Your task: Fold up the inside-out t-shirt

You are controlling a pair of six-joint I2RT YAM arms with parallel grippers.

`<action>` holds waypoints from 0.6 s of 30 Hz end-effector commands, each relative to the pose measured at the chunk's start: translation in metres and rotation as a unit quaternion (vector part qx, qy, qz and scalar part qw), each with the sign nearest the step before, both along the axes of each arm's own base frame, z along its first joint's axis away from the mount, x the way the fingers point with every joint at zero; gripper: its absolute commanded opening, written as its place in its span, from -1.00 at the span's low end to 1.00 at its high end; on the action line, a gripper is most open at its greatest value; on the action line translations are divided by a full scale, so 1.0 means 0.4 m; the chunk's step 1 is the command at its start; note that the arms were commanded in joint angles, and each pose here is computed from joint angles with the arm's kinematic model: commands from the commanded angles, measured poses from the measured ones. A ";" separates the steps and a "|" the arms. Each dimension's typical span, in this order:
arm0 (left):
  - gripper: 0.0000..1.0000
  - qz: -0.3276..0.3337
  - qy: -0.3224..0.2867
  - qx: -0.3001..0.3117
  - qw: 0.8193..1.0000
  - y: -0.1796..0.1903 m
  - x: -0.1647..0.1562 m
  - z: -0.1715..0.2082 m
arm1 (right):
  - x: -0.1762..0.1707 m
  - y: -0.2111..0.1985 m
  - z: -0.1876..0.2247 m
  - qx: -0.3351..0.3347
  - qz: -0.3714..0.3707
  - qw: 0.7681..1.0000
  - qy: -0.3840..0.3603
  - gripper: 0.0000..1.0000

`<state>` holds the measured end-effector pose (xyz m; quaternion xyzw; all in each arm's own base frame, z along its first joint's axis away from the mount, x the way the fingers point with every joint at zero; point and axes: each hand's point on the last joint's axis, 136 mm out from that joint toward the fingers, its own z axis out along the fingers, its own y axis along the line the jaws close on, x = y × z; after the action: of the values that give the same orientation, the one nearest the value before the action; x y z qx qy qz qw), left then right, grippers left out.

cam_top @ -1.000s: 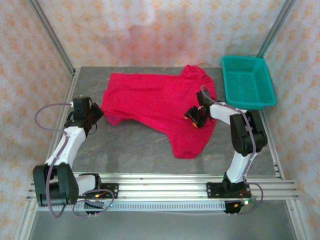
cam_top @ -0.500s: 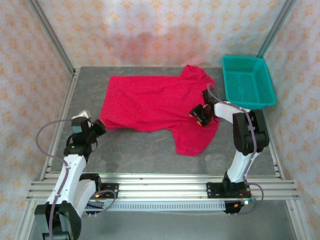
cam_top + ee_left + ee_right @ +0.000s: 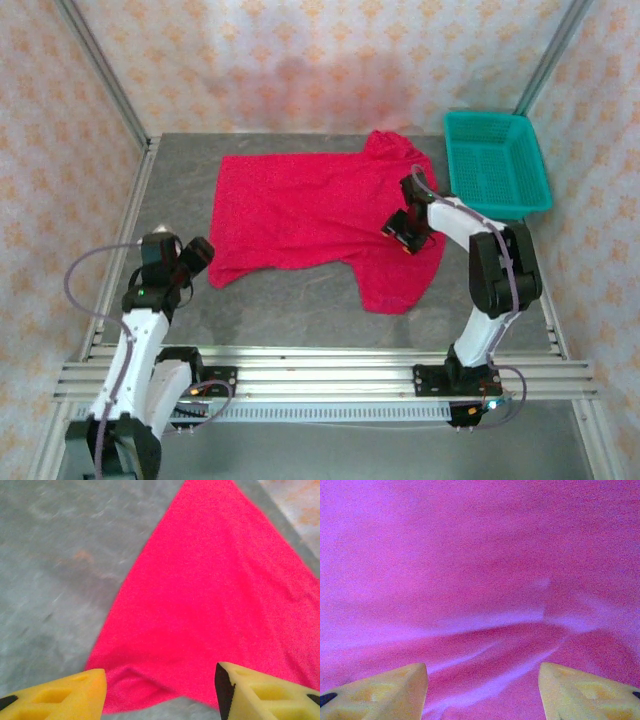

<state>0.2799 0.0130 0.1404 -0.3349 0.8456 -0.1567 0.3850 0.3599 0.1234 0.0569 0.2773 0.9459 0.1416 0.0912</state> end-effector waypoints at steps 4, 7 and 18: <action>-0.02 -0.076 0.007 -0.028 0.997 -0.146 0.223 -0.003 | -0.084 0.092 0.055 -0.005 0.073 0.997 -0.004 0.24; -0.08 -0.078 0.042 -0.048 0.995 -0.165 0.319 -0.064 | -0.135 0.106 0.029 -0.006 0.089 0.996 0.012 0.24; -0.10 -0.012 0.159 -0.093 0.983 -0.033 0.508 -0.290 | -0.255 0.098 -0.105 -0.026 0.118 0.989 0.080 0.22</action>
<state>0.4817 -0.0298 0.0433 -0.3346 0.8890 -0.1942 0.2449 0.2683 0.1689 0.0254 0.1783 0.9765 0.1194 0.0171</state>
